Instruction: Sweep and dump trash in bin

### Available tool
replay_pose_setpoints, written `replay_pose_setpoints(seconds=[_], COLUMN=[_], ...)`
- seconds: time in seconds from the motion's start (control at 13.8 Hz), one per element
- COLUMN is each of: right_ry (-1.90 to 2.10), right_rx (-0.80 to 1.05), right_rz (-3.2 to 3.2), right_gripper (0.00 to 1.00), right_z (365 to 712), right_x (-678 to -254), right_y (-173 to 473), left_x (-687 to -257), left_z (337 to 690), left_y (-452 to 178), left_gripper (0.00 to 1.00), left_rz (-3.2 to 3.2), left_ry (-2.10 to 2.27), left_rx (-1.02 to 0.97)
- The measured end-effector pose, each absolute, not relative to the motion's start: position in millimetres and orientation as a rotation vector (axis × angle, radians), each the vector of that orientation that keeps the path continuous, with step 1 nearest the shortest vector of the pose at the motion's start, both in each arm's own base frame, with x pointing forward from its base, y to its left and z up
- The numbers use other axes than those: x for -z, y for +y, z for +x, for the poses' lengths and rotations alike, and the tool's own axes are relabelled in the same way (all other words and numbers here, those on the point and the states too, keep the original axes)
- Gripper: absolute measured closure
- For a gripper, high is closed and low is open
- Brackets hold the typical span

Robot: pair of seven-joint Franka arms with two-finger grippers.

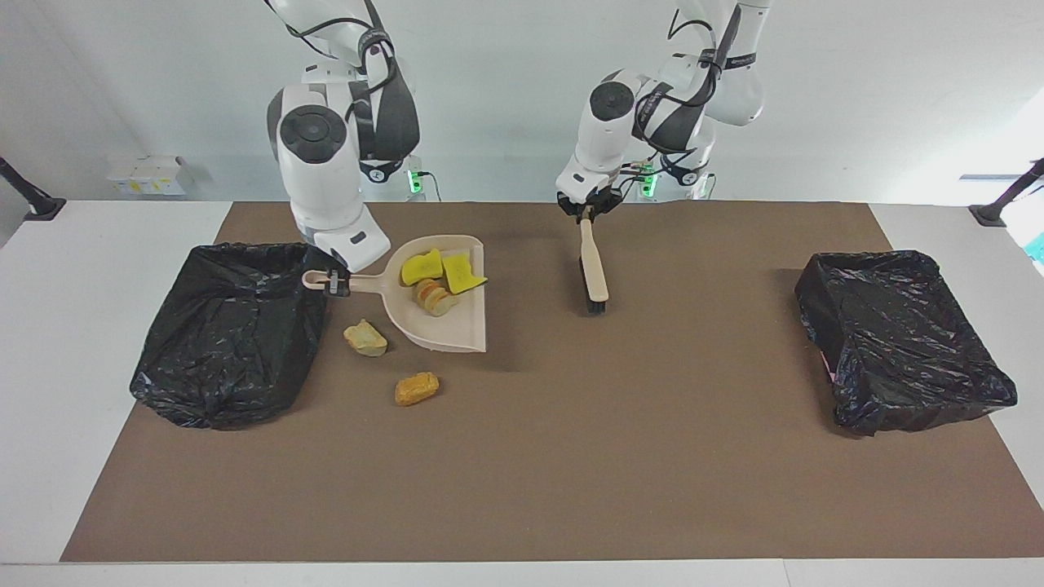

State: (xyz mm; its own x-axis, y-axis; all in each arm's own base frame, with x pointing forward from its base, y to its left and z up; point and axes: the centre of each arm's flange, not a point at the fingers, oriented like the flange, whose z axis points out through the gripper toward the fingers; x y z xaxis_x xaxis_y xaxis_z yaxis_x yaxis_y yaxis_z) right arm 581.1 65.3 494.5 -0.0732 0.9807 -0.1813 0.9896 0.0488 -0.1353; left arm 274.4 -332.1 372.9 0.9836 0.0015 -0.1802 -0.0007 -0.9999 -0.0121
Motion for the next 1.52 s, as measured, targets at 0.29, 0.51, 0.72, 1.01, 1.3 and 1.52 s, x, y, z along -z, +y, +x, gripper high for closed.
replay_pose_setpoints(seconds=[0.29, 0.51, 0.72, 1.01, 1.3, 1.52], right_ry=[2.298, 2.348, 2.37, 2.274, 2.152, 2.035], right_rx=[0.343, 0.34, 0.346, 0.37, 0.425, 0.549], right_rz=[2.096, 2.073, 2.009, 1.881, 1.705, 1.701], right_gripper=[0.69, 0.69, 0.69, 0.69, 0.69, 0.69], right_z=[578, 570, 561, 561, 568, 566], right_x=[-516, -519, -523, -536, -548, -534], right_y=[-29, -96, -157, -210, -242, -248], left_x=[-370, -355, -349, -344, -344, -344], left_z=[220, 195, 183, 181, 182, 183], left_y=[-354, -360, -363, -361, -360, -359], left_gripper=[0.74, 0.74, 0.74, 0.74, 0.74, 0.69], left_rz=[-3.111, -3.102, -3.099, -3.102, -3.108, -3.108], left_ry=[-0.03, -0.02, -0.009, -0.005, -0.03, -0.036], left_rx=[-0.248, -0.238, -0.234, -0.228, -0.249, -0.254])
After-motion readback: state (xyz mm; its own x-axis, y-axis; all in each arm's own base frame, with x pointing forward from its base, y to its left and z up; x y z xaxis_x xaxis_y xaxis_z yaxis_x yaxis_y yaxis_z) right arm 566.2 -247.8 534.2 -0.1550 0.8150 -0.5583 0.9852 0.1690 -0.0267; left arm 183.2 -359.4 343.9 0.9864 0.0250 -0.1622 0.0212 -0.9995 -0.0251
